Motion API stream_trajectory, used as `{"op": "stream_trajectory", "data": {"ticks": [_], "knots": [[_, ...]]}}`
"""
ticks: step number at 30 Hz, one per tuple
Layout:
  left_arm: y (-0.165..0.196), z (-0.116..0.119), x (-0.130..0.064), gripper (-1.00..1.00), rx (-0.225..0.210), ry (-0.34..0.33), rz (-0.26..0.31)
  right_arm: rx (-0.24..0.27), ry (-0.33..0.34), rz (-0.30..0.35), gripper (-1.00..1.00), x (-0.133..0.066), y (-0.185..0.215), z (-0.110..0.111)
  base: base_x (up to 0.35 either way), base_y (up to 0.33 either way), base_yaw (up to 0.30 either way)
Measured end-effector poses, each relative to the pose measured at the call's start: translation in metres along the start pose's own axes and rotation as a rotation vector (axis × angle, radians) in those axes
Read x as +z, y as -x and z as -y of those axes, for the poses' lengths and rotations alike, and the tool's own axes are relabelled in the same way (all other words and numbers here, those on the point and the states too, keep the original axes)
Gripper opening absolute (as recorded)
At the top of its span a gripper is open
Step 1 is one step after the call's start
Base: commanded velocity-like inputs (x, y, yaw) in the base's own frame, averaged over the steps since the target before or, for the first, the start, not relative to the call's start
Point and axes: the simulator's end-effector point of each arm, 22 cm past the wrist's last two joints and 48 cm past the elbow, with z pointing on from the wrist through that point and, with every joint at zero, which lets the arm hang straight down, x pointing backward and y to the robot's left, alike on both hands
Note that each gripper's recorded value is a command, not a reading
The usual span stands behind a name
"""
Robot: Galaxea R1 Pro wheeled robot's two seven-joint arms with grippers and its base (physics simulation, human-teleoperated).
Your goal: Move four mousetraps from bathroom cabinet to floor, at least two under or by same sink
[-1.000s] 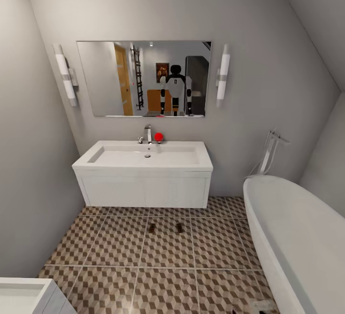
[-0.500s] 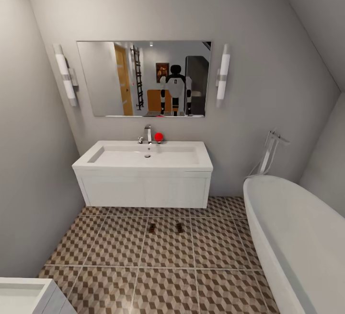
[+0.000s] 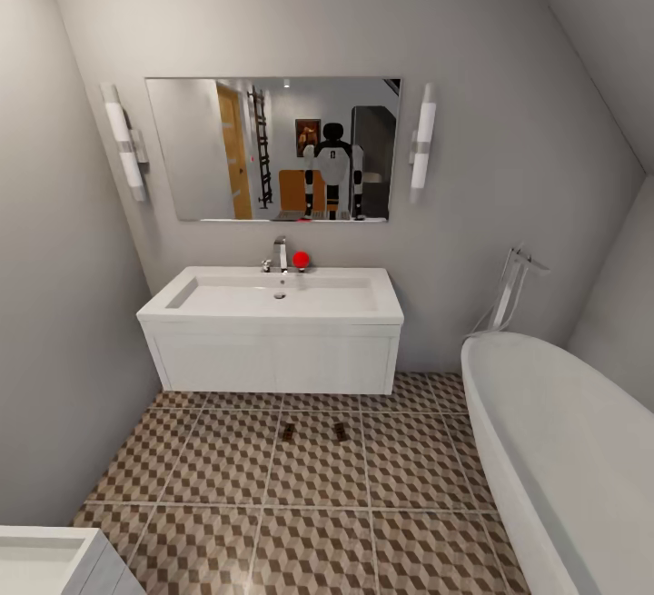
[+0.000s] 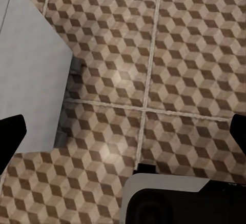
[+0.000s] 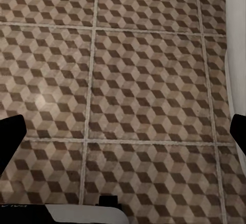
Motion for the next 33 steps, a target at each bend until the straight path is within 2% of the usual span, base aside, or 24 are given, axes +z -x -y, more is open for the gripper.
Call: {"op": "stream_trajectory", "data": {"ticks": [4,7,13,33], "knots": [[0.011,0.004,0.003,1.0,-0.01,-0.005,0.026,0.004,-0.005,0.016,1.0,0.001,0.005,0.001,0.0,0.0,0.0],[0.036,0.012,0.01,1.0,-0.025,-0.019,0.083,0.008,-0.006,0.044,1.0,0.005,0.016,0.0,0.0,0.0,0.0],[0.051,0.016,0.013,1.0,-0.037,-0.026,0.116,0.012,-0.007,0.061,1.0,0.007,0.023,0.0,0.0,0.0,0.0],[0.044,0.016,0.011,1.0,-0.032,-0.027,0.101,0.011,-0.006,0.064,1.0,0.008,0.025,0.0,-0.019,0.0,0.0]]}}
